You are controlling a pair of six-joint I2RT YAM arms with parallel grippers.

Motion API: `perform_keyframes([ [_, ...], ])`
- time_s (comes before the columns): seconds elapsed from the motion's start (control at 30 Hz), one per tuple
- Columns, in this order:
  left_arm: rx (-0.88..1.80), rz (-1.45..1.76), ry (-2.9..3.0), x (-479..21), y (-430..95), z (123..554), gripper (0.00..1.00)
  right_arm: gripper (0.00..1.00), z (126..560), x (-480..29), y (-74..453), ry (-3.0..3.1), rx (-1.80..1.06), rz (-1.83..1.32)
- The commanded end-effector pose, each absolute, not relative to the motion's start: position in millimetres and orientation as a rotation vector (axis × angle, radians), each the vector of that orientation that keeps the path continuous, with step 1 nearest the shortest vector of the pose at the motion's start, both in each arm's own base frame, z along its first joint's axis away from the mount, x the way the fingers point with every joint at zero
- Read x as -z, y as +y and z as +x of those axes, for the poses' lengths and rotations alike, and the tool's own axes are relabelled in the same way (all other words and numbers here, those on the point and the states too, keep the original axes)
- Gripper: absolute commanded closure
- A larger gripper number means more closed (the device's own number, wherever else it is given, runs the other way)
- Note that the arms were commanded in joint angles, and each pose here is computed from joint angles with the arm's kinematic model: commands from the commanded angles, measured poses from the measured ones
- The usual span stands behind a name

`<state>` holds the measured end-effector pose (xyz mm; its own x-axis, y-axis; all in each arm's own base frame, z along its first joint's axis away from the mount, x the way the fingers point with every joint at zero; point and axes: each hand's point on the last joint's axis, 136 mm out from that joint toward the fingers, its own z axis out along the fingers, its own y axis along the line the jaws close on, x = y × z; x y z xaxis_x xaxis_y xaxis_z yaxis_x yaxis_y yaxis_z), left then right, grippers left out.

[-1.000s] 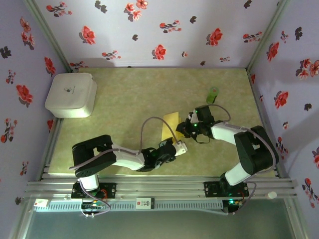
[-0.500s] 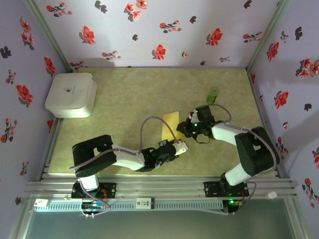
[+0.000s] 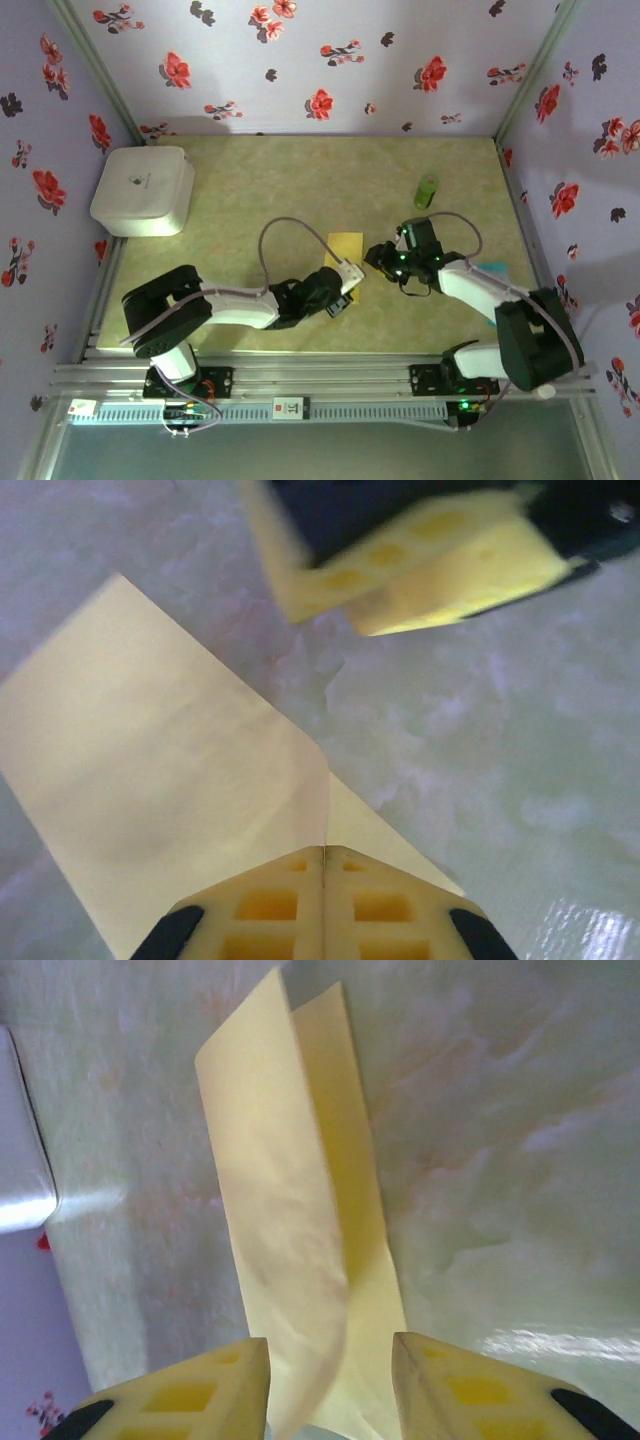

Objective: Fold a paper plane with a square sheet of paper (pick it up from the middle)
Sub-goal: Fold the triangle a second time at the center of the table.

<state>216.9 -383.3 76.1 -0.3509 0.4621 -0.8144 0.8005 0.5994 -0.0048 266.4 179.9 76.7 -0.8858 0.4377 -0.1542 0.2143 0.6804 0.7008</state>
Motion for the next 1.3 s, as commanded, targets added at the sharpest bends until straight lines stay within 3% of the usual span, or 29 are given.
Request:
perform_keyframes([
  [0.0, 0.835, 0.894, 2.153, -84, -392, 208, 1.0, 0.63, 257, -69, 164, 2.593, -0.933, 0.563],
  [0.13, 0.922, 0.853, 2.201, -83, -391, 210, 1.0, 0.66, 244, -71, 175, 2.639, -1.022, 0.526],
  [0.4, 1.008, 0.76, 2.246, -84, -391, 217, 1.0, 0.89, 225, -63, 200, 2.69, -1.104, 0.439],
  [0.6, 1.009, 0.734, 2.27, -79, -389, 219, 1.0, 0.97, 218, -52, 220, 2.73, -1.114, 0.387],
  [0.97, 1.003, 0.705, 2.302, -72, -386, 220, 1.0, 1.0, 214, -30, 233, 2.783, -1.116, 0.376],
  [1.27, 0.994, 0.69, 2.3, -72, -385, 223, 1.0, 1.0, 206, 3, 214, 2.895, -0.909, 0.417],
])
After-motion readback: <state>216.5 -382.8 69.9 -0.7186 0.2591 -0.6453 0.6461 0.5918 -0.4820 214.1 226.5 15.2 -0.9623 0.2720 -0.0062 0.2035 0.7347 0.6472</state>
